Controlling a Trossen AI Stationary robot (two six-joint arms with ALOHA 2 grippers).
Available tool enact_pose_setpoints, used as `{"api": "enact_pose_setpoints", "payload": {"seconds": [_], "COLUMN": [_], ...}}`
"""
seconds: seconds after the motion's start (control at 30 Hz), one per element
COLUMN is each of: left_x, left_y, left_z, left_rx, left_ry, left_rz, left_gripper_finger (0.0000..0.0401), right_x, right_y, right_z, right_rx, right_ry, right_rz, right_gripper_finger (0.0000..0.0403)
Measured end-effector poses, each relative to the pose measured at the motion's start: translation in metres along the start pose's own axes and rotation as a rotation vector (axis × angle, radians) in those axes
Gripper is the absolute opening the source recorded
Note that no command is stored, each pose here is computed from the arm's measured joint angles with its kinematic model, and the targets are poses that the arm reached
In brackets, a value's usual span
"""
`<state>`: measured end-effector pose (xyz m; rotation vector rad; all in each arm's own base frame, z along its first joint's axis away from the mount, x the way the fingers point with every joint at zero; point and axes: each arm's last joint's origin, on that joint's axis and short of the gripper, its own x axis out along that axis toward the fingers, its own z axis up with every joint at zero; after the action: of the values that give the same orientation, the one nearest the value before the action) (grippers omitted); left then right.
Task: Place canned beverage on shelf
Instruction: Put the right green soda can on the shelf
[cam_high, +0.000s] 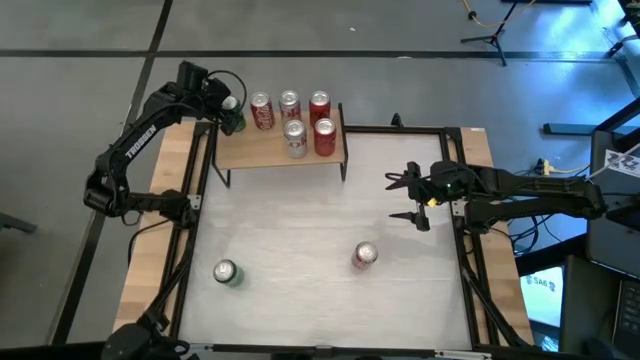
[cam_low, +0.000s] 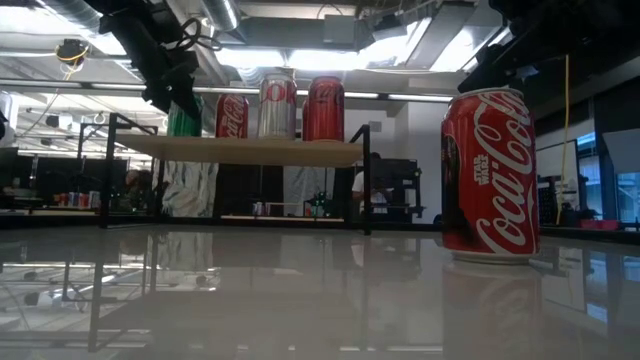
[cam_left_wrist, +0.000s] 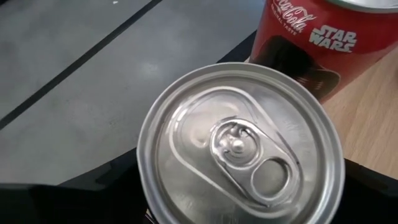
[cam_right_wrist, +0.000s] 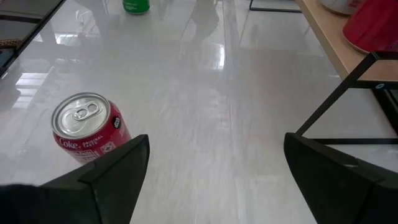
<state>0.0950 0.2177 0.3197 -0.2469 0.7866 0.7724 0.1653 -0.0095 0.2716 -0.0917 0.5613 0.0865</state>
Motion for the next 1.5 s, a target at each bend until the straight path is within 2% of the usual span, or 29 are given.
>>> {"api": "enact_pose_setpoints", "payload": {"seconds": [0.6,0.9,1.07,1.5], "left_x": [0.000,-0.009,-0.011,-0.011], "left_y": [0.000,-0.002,-0.002,-0.002], "left_z": [0.000,0.012,0.014,0.015], "left_rx": [0.005,-0.035,-0.050,-0.047], "left_ry": [0.004,-0.038,-0.057,-0.068], "left_rz": [0.010,0.009,-0.024,-0.013], "left_gripper_finger": [0.0335,0.0335,0.0335,0.0335], "right_x": [0.000,0.000,0.000,0.000], "right_y": [0.000,0.000,0.000,0.000], "right_z": [0.000,-0.001,-0.001,-0.001], "right_rx": [0.000,0.002,0.001,0.001], "right_ry": [0.001,0.015,0.015,0.015], "right_rz": [0.000,0.002,0.002,0.002], "right_gripper_finger": [0.0365,0.0365,0.0365,0.0365]}}
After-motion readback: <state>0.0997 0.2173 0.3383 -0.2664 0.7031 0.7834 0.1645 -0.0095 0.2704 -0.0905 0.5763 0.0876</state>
